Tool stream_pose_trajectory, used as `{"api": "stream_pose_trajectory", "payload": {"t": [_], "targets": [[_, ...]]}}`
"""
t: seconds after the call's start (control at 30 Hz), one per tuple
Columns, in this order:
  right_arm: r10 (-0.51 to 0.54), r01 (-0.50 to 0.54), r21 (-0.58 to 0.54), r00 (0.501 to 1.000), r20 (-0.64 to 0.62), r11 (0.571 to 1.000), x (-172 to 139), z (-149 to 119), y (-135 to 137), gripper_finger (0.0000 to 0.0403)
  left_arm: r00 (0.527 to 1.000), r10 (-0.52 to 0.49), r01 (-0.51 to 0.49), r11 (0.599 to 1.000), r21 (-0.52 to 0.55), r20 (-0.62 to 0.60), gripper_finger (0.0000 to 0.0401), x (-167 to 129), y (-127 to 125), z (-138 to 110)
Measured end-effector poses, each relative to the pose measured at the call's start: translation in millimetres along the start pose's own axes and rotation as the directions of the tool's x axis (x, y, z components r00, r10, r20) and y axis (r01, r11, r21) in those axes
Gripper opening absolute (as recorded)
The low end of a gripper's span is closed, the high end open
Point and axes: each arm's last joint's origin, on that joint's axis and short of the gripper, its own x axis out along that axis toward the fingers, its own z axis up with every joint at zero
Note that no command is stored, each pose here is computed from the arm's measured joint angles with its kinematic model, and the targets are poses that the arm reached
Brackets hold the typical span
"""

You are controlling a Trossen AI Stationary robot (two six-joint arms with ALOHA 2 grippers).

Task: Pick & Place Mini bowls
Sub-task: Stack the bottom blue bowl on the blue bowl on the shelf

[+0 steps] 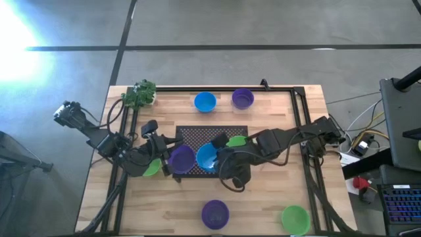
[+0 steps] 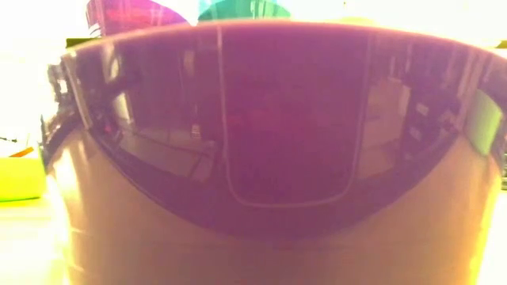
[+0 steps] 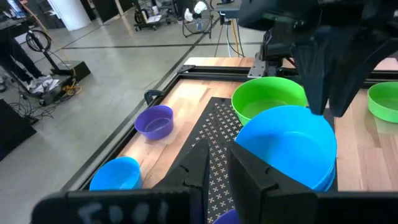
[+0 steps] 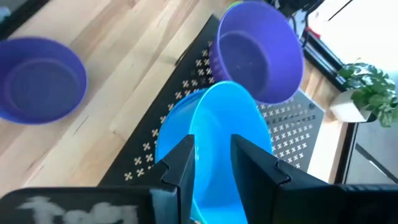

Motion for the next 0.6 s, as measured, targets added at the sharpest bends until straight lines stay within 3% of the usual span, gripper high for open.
{"api": "stream_pose_trajectory", "payload": {"t": [0.6], "targets": [[0.033,-0.034,-0.013,0.995,-0.094,0.999,25,-15,11,0.0063,1.000,-0.001,0.001,1.000,0.001,-0.001,0.0050,0,0,0]]}}
